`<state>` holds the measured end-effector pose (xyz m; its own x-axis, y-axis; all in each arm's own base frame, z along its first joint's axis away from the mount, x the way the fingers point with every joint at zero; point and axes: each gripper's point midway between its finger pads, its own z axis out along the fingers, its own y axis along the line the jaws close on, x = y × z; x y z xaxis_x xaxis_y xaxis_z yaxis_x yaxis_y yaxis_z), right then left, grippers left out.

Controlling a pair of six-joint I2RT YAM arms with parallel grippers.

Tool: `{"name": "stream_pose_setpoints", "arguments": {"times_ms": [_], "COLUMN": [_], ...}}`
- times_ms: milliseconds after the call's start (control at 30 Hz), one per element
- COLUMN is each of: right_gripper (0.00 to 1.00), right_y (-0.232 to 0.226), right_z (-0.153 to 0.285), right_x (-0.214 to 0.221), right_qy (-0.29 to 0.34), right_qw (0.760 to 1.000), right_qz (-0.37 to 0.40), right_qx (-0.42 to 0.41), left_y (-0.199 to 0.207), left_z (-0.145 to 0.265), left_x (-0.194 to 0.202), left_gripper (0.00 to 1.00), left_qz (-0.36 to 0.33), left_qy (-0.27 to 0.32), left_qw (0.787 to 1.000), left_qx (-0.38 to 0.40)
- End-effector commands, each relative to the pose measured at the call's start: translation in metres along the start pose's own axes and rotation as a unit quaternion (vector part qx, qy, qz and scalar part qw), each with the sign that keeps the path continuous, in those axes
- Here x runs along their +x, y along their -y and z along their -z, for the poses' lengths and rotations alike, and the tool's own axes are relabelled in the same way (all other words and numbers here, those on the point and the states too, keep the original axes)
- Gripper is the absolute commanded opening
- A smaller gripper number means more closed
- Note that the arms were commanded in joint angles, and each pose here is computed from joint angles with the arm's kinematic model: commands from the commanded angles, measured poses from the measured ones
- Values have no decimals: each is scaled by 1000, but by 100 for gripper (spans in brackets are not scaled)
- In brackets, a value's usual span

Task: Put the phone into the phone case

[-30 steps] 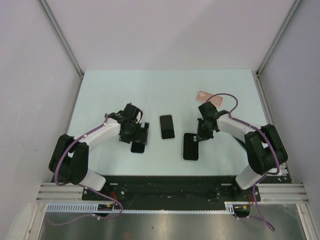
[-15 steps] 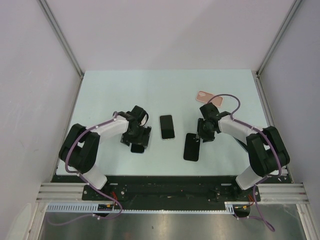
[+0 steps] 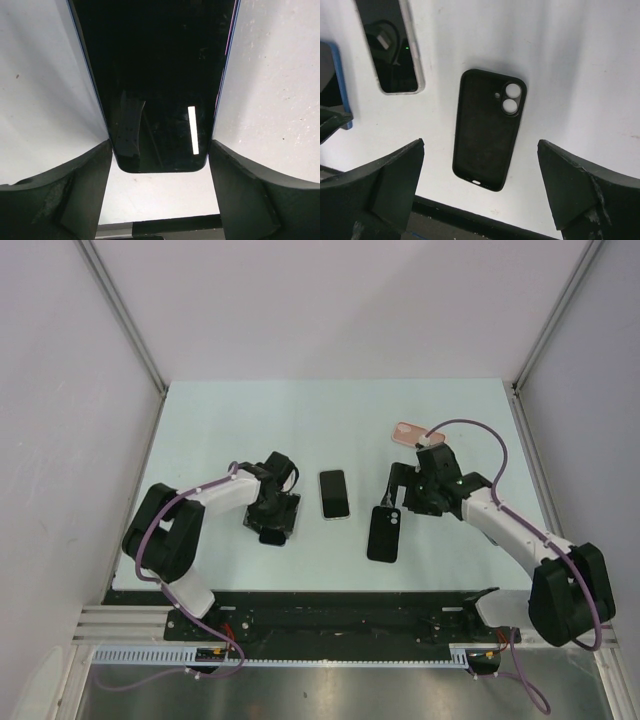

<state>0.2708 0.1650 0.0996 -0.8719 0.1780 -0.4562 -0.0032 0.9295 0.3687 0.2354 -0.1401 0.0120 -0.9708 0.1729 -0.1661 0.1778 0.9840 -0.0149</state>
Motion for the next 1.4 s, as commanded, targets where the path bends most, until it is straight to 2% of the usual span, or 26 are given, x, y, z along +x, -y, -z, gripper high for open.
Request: {"name": "stream_pose_setpoints", "arguments": {"times_ms": [0,100,200,433,733,900,1167,1367], "right_gripper": [100,100,99,82,65,60,48,44], "right_y": [-24,-36,-47,-114,-190,-199,-200,-200], "right_z": [17,20,13,-5,-48,-72,-85,-88], "right_x": [-16,-22,-22,-12,35,60,72,77], "right_qy": [50,64,58,43,-35,-77,-85,-93], "right_qw": [997,994,991,976,949,942,944,944], "right_qz": [13,-7,-63,-101,-148,-164,-157,-156], "right_qx": [-62,-87,-100,-190,-275,-283,-277,-275], "left_y": [8,10,24,47,58,64,70,73], "left_z": [-3,-4,-3,-10,2,4,8,9], "left_x": [-2,1,8,33,42,46,45,45], "left_gripper": [79,75,70,63,61,60,59,59], "left_qz": [5,9,19,49,55,58,59,60], "left_qy": [-2,-4,-9,-30,-26,-28,-24,-23], "left_qw": [1000,1000,998,989,982,978,974,971], "left_qx": [13,17,59,135,176,199,218,229]}}
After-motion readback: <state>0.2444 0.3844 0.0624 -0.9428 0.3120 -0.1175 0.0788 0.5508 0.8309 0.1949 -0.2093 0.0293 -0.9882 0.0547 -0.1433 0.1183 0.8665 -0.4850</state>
